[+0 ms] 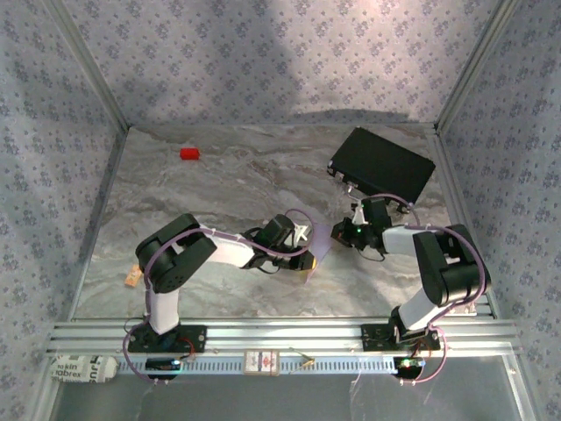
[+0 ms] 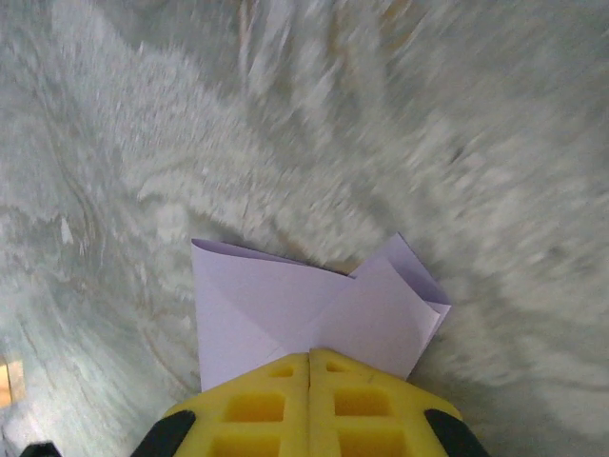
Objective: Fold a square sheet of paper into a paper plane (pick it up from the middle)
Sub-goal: Fold the wing for the fifth time at the center of the table.
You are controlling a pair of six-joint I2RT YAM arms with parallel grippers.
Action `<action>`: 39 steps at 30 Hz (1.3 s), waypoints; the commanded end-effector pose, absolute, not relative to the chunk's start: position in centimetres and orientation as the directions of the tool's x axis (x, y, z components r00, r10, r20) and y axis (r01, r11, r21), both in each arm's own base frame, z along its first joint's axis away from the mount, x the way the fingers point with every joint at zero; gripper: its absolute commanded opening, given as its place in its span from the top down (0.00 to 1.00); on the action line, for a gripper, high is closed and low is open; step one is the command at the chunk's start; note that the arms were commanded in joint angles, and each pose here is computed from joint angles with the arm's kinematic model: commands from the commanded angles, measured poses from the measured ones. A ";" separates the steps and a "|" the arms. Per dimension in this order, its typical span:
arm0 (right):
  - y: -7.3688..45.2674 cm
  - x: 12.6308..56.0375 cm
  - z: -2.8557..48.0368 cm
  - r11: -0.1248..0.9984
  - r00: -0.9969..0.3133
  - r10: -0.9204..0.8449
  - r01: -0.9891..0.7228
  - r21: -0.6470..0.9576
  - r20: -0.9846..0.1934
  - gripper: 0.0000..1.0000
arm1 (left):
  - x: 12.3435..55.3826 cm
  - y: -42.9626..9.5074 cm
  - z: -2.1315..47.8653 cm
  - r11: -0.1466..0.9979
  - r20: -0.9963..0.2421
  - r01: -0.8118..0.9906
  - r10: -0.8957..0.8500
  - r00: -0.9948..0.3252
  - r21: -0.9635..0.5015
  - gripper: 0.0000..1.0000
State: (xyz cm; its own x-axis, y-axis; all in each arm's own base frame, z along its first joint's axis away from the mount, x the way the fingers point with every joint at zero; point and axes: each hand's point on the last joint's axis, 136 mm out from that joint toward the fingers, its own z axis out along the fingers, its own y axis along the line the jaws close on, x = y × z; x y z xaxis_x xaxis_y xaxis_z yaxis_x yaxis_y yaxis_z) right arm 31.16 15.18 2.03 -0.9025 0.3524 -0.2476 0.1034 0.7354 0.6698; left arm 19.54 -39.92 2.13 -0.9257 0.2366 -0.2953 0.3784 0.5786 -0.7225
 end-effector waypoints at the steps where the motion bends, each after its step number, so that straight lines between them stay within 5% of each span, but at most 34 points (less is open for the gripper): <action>1: 13.5 32.4 1.3 0.762 -0.882 0.383 0.134 0.634 -0.274 0.96 | 15.3 -34.2 -4.1 0.747 -0.051 0.262 0.293 -0.955 -0.612 1.00; 19: 18.0 28.9 6.3 0.703 -0.895 0.288 -0.044 0.710 -0.341 0.92 | 15.7 -34.4 -4.1 0.745 -0.052 0.259 0.290 -0.956 -0.615 1.00; 39: 19.6 24.4 1.0 0.710 -0.951 0.220 0.004 0.704 -0.216 0.95 | 16.0 -34.7 -3.1 0.734 -0.068 0.261 0.283 -0.957 -0.627 1.00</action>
State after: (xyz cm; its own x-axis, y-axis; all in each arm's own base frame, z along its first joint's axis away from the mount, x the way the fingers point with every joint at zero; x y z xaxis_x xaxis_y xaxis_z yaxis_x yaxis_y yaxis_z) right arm 24.84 19.90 2.05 -0.9477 0.2110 -0.2397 -0.0230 0.7035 0.7103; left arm 19.54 -39.80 2.19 -0.9257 0.2396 -0.2927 0.3781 0.5671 -0.7317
